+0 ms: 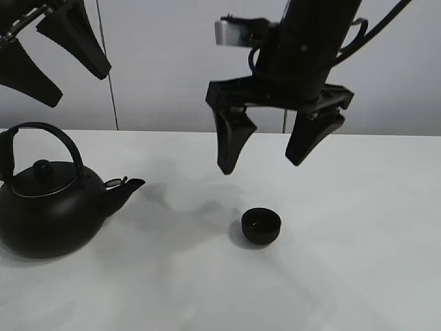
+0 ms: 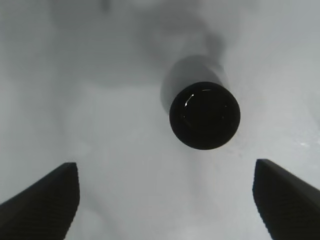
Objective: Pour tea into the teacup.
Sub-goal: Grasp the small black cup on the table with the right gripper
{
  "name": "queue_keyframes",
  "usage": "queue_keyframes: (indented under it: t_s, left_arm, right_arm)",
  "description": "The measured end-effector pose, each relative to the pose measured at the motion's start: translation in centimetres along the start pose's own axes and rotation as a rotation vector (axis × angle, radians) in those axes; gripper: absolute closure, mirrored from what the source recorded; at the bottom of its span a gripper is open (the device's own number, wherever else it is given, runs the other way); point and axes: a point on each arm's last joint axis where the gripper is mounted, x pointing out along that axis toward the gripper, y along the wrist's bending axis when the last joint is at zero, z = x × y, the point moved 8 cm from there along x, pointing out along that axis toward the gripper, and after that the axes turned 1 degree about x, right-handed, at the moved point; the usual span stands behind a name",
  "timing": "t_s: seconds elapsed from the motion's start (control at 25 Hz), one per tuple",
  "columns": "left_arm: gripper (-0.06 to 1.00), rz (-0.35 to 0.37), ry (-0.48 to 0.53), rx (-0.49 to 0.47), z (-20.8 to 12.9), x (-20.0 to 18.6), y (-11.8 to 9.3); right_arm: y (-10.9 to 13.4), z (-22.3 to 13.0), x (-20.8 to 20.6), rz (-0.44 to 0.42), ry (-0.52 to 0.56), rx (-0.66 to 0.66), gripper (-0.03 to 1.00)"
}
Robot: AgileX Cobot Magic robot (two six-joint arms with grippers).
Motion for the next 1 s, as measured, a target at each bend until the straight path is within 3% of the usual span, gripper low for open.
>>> queue_keyframes:
  t_s: [0.4,1.0]
  left_arm:
    - [0.41,0.000,0.000,0.000,0.0,0.0,0.0]
    - [0.41,0.000,0.000,0.000,0.0,0.0,0.0]
  right_arm:
    - [-1.1,-0.4,5.6,-0.032,0.085,0.013,0.32]
    - [-2.0,0.5,8.1,-0.069,0.045,0.038,0.32]
